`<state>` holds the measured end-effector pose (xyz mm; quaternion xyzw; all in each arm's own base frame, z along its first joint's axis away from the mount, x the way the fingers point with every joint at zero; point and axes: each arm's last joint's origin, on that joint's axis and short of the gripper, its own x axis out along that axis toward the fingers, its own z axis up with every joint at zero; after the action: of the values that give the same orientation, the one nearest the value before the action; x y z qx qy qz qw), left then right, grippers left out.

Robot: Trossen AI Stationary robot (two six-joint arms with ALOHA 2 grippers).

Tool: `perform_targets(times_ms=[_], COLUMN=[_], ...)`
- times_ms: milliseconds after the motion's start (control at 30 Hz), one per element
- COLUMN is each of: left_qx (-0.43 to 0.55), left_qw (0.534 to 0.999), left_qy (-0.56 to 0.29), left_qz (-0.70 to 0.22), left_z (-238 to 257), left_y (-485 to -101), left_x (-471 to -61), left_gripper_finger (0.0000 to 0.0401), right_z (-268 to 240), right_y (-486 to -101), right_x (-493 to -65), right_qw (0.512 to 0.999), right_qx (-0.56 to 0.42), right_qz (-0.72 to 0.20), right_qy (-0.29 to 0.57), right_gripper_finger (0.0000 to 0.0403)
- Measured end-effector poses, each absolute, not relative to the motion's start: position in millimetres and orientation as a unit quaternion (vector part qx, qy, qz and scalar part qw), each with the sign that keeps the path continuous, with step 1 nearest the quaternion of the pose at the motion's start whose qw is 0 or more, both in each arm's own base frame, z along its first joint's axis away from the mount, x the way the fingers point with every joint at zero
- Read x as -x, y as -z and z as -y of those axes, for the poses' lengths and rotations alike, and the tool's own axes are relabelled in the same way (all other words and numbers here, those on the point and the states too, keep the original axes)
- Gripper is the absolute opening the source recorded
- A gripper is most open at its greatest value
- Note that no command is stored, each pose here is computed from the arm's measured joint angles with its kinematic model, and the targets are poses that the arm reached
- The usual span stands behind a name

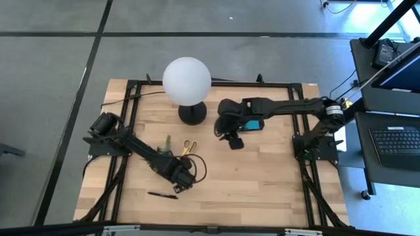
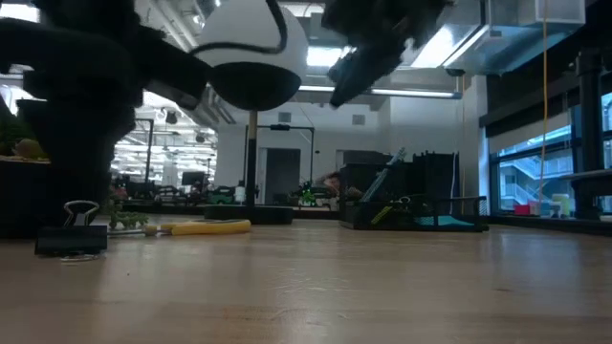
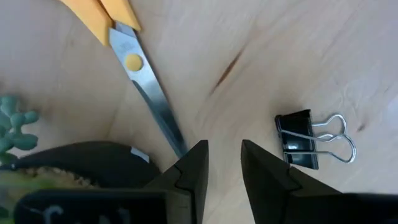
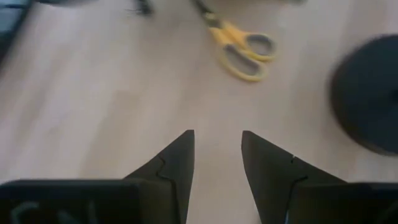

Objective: Pick and place office supplies into organizer
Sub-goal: Put the yellow scissors into the desk organizer

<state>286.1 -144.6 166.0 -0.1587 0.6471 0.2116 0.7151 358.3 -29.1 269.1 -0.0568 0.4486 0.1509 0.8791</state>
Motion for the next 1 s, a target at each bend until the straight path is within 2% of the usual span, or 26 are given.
perform_targets(times_ms=[200,367,667,833,1000], left_qx=[0.115,0.117,0.096,0.097,0.097], left_qw=[0.75,0.758,0.77,0.77,0.77], left_qy=[-0.238,-0.263,-0.268,-0.266,-0.265], left_qz=[-0.607,-0.585,-0.571,-0.571,-0.572], left_z=[155.9,156.1,155.2,155.5,155.6], left_y=[-166.8,-167.3,-167.8,-167.8,-167.8], left_x=[-280.2,-280.1,-280.7,-281.0,-281.0], left_gripper_finger=[0.0088,0.0088,0.0088,0.0088,0.0088], right_z=[29.5,37.1,47.4,44.2,36.4], right_y=[-253.3,-222.5,-179.5,-162.8,-151.3], right_x=[-383.9,-395.7,-394.2,-383.7,-376.5], right_qw=[0.902,0.909,0.964,0.963,0.957], right_qx=[0.077,0.078,0.057,0.046,-0.05], right_qz=[-0.408,-0.394,-0.253,-0.257,-0.283], right_qy=[-0.119,-0.109,-0.063,-0.063,-0.047], right_gripper_finger=[0.0136,0.0136,0.0136,0.0136,0.0135])
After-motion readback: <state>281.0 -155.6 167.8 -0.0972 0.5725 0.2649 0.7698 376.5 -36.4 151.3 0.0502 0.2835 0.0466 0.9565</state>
